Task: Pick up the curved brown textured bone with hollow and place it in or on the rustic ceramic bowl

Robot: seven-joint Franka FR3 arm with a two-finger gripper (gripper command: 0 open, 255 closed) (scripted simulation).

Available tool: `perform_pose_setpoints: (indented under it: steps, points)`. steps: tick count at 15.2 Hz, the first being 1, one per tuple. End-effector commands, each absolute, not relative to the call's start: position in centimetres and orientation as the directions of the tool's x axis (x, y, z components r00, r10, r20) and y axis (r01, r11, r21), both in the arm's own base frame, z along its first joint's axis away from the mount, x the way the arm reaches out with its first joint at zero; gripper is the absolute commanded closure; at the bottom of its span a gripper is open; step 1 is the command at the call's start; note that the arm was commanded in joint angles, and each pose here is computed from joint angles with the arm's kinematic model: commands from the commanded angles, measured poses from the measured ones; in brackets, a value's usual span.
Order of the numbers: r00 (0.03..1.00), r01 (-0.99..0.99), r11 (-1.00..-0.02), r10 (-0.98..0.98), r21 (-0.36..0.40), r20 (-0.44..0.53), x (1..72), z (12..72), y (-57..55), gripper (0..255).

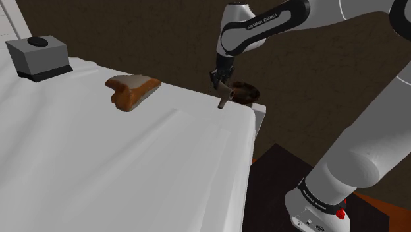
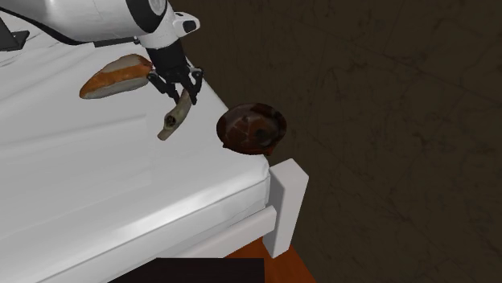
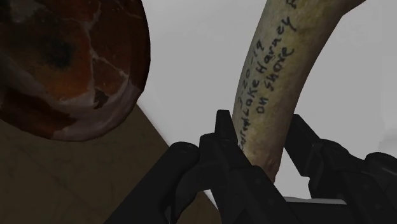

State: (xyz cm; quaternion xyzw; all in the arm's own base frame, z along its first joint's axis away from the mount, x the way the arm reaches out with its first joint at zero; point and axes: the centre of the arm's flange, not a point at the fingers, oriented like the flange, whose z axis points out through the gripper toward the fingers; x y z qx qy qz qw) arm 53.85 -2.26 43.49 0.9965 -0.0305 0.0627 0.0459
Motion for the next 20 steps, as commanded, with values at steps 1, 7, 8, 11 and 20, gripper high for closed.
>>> perform_pose_setpoints:
  steps: [1, 7, 8, 11, 20]
  points:
    - [0.990, -0.067, -0.994, -0.055, 0.088, 0.128, 53.9, 44.6, -2.2, 255]
    - [0.990, -0.067, -0.994, -0.055, 0.088, 0.128, 53.9, 47.4, -2.2, 255]
    - [0.990, -0.067, -0.994, -0.055, 0.088, 0.128, 53.9, 47.3, -3.6, 255]
    - [0.990, -0.067, -0.994, -0.055, 0.088, 0.128, 53.7, 47.1, -7.5, 255]
    - [0.990, -0.067, -0.994, -0.055, 0.088, 0.128, 53.3, 46.6, -19.4, 255]
